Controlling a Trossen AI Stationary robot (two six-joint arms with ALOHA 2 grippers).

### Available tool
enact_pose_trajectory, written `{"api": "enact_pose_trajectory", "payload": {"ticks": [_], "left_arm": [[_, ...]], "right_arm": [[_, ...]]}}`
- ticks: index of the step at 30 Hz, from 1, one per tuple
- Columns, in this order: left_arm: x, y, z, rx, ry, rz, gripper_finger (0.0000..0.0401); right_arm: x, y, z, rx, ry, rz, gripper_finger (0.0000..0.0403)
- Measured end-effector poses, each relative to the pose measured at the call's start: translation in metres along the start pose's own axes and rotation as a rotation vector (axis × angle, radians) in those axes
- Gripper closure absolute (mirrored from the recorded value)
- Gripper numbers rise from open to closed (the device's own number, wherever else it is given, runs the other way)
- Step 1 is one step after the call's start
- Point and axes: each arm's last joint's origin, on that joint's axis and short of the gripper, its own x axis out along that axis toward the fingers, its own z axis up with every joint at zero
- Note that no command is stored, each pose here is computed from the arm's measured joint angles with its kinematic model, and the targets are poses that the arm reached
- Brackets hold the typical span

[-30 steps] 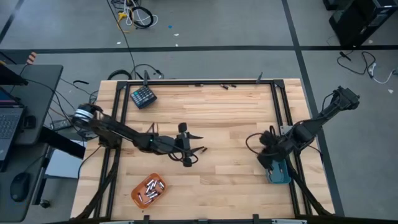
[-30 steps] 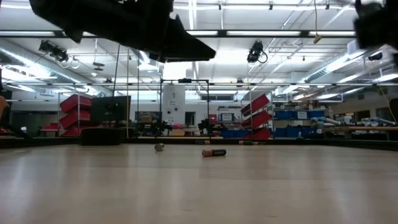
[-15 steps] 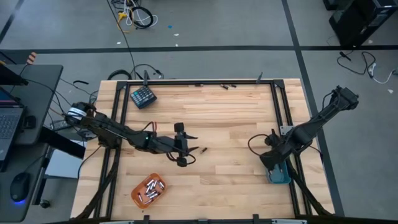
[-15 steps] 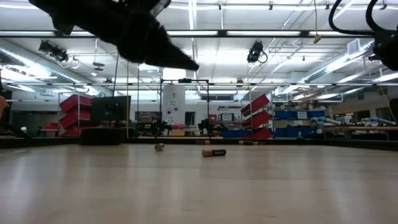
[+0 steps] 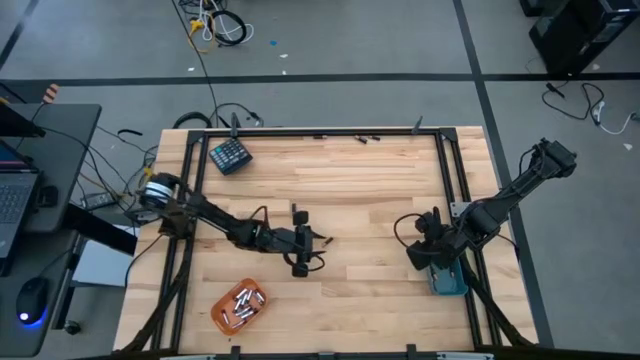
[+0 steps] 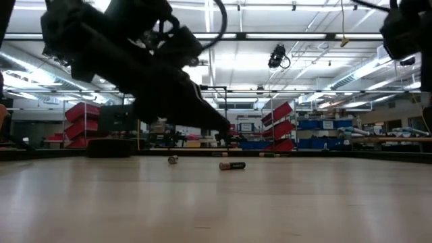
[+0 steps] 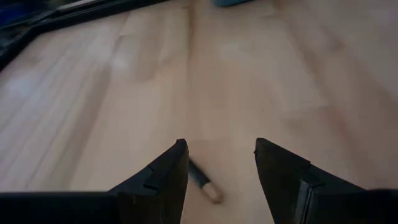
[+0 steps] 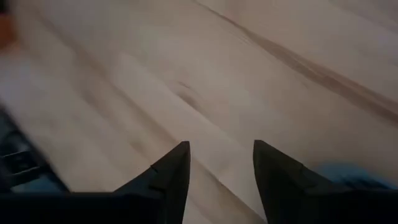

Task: Sort batteries
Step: Put the black battery into the blue bin

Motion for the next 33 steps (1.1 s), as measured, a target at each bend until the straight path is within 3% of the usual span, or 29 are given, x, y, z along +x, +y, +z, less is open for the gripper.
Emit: {"api": "enact_pose_trajectory", "payload": {"ticks": [3, 9, 14, 19, 23, 29, 33], "left_arm": [[0.010, 0.003, -0.010, -0.060, 0.001, 0.056, 0.0219], [0.026, 0.004, -0.033, -0.158, 0.044, 0.052, 0.0219], [0.035, -0.001, -0.046, -0.189, 0.042, 0.020, 0.0219], [0.040, -0.002, -0.054, -0.225, 0.036, 0.062, 0.0226], [0.040, -0.002, -0.057, -0.223, 0.068, 0.095, 0.0268], [0.039, -0.001, -0.059, -0.219, 0.076, 0.119, 0.0379], [0.040, -0.001, -0.054, -0.235, 0.011, 0.123, 0.0387]], "right_arm": [[0.000, 0.008, 0.001, -0.069, -0.062, 0.080, 0.0245], [-0.001, 0.019, 0.003, -0.185, -0.167, 0.180, 0.0245], [-0.002, 0.023, 0.004, -0.254, -0.214, 0.204, 0.0245], [-0.003, 0.024, 0.005, -0.286, -0.241, 0.206, 0.0245], [-0.003, 0.025, 0.006, -0.325, -0.278, 0.213, 0.0245], [-0.005, 0.030, 0.008, -0.416, -0.389, 0.222, 0.0245], [-0.008, 0.036, 0.011, -0.520, -0.529, 0.216, 0.0245]]}}
